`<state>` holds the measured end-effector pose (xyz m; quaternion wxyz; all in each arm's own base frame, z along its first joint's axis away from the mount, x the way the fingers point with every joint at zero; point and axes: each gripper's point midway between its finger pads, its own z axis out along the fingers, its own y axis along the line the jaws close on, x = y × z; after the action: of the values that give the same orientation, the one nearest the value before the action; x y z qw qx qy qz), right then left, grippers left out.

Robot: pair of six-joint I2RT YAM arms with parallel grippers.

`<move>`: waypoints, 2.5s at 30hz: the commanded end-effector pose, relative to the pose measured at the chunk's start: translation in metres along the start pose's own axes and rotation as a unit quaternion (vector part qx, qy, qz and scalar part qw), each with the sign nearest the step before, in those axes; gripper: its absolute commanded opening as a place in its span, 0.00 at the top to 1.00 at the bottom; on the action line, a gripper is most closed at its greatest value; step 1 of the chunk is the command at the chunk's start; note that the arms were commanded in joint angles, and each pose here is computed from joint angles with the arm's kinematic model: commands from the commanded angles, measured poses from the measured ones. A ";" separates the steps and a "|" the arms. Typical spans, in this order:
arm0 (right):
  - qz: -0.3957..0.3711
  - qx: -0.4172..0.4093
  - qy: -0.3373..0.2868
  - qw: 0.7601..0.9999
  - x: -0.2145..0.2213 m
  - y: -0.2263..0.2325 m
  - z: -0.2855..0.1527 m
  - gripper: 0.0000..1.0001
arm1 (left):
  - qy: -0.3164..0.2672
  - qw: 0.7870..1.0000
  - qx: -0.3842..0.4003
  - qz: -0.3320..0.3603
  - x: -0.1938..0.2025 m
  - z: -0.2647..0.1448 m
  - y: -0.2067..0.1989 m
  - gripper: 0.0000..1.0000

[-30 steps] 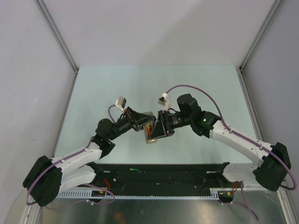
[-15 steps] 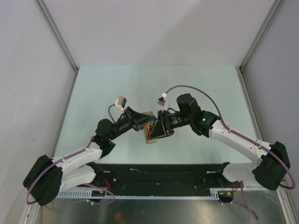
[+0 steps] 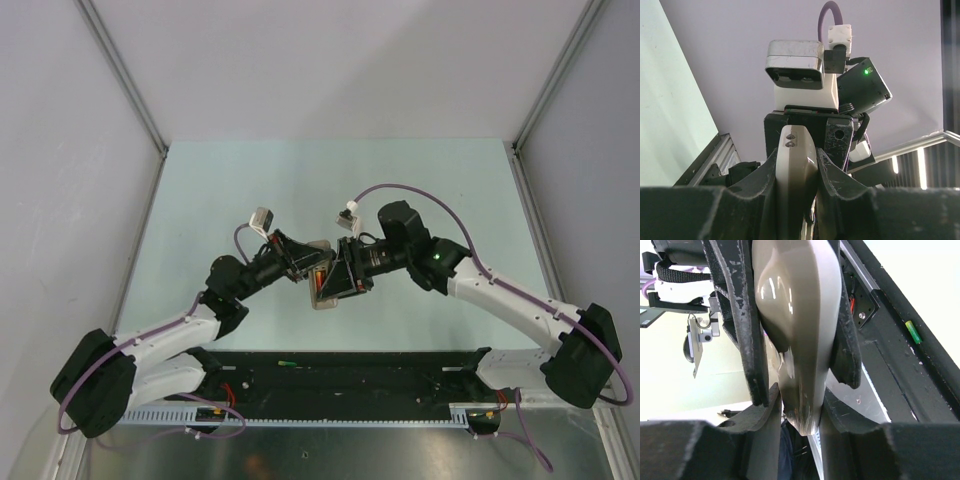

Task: Load the batteries into the remote control

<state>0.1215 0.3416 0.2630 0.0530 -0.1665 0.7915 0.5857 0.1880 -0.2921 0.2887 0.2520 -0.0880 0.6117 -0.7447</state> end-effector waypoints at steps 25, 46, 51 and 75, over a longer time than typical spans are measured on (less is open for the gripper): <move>-0.139 0.117 -0.191 0.965 -0.048 0.012 -0.080 0.10 | -0.013 0.999 -0.005 0.038 -0.016 -0.009 0.017 1.00; -0.133 0.433 -0.158 0.877 -0.107 -0.216 -0.015 0.52 | -0.055 0.990 -0.063 0.109 -0.028 -0.070 0.047 1.00; -0.136 0.454 -0.142 0.869 -0.126 -0.241 -0.003 0.46 | -0.054 0.990 -0.063 0.115 -0.030 -0.067 0.045 1.00; -0.169 0.509 -0.095 0.839 -0.147 -0.279 0.039 0.55 | -0.054 0.990 -0.067 0.111 -0.027 -0.071 0.049 1.00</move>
<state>0.3346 0.3298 0.0314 0.2826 -0.1775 0.9353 0.1174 0.1968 -0.2256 0.2213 0.3434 -0.0942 0.6657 -0.6558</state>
